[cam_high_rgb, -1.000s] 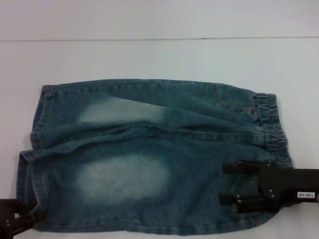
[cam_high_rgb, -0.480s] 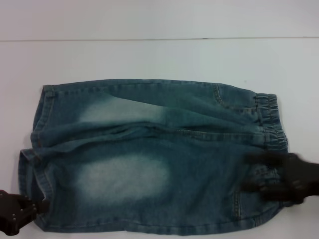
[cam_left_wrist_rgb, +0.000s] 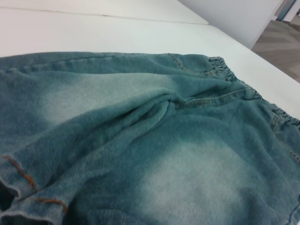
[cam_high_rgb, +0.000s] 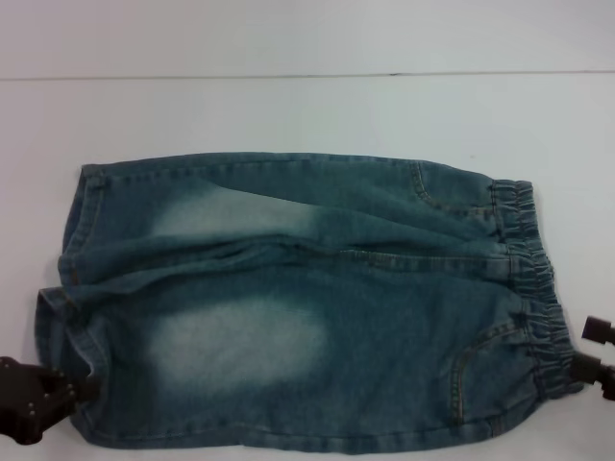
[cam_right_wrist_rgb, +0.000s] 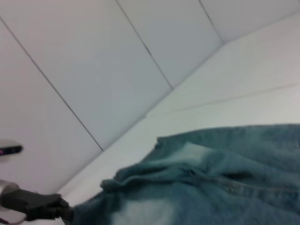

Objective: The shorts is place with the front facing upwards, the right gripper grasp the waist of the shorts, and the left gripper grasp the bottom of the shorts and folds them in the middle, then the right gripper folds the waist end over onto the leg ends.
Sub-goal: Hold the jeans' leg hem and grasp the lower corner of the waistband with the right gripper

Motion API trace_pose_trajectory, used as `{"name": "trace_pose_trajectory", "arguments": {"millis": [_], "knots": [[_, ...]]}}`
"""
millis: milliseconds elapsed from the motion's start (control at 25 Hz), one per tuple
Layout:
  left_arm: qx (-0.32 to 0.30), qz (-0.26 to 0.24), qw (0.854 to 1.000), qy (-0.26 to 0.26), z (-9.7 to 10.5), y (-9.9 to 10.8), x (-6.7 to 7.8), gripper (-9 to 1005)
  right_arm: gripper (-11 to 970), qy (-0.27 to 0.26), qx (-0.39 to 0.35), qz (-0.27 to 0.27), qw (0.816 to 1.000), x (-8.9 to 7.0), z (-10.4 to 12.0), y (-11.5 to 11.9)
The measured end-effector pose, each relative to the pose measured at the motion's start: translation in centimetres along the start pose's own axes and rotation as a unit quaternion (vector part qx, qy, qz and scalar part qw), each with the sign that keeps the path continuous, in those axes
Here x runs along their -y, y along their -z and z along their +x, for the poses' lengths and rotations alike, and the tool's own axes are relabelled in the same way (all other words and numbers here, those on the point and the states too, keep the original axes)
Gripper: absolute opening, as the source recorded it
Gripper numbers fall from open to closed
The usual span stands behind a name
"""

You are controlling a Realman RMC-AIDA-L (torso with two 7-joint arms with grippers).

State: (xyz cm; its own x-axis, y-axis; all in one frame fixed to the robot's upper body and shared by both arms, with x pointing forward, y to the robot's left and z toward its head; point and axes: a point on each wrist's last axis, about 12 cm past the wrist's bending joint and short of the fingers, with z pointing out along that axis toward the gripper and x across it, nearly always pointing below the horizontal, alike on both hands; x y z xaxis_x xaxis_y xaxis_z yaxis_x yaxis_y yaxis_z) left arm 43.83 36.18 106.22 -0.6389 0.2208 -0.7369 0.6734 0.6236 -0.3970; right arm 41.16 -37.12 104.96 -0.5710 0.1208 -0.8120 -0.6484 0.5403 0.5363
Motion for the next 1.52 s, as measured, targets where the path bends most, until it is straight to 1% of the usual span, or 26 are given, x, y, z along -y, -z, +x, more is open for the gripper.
{"name": "trace_pose_trajectory", "arguments": {"millis": [320,600,800,1040,1320,1520], "knots": [[0.009,0.003,1.000,-0.005,-0.5,-0.2,0.0,39,942,-0.019,-0.022,0.035,0.999,0.6,1.2,-0.3],[0.010,0.001,1.000,-0.005,-0.6,-0.1,-0.2,40,925,-0.028,-0.027,0.077,0.996,1.5,1.5,-0.2],[0.010,0.000,1.000,-0.005,-0.7,-0.2,-0.2,41,912,-0.040,-0.031,0.094,0.994,2.2,1.7,-0.5],[0.010,0.002,1.000,-0.004,-0.8,-0.3,-0.2,42,896,-0.042,-0.035,0.095,0.994,2.3,1.6,-0.7],[0.011,0.002,1.000,-0.005,-0.9,-0.4,-0.3,43,879,-0.058,-0.062,0.088,0.993,2.5,1.6,-1.5],[0.010,0.000,1.000,-0.006,-1.0,-0.3,-0.3,44,866,-0.058,-0.068,0.081,0.993,2.5,1.4,-1.9]]}}
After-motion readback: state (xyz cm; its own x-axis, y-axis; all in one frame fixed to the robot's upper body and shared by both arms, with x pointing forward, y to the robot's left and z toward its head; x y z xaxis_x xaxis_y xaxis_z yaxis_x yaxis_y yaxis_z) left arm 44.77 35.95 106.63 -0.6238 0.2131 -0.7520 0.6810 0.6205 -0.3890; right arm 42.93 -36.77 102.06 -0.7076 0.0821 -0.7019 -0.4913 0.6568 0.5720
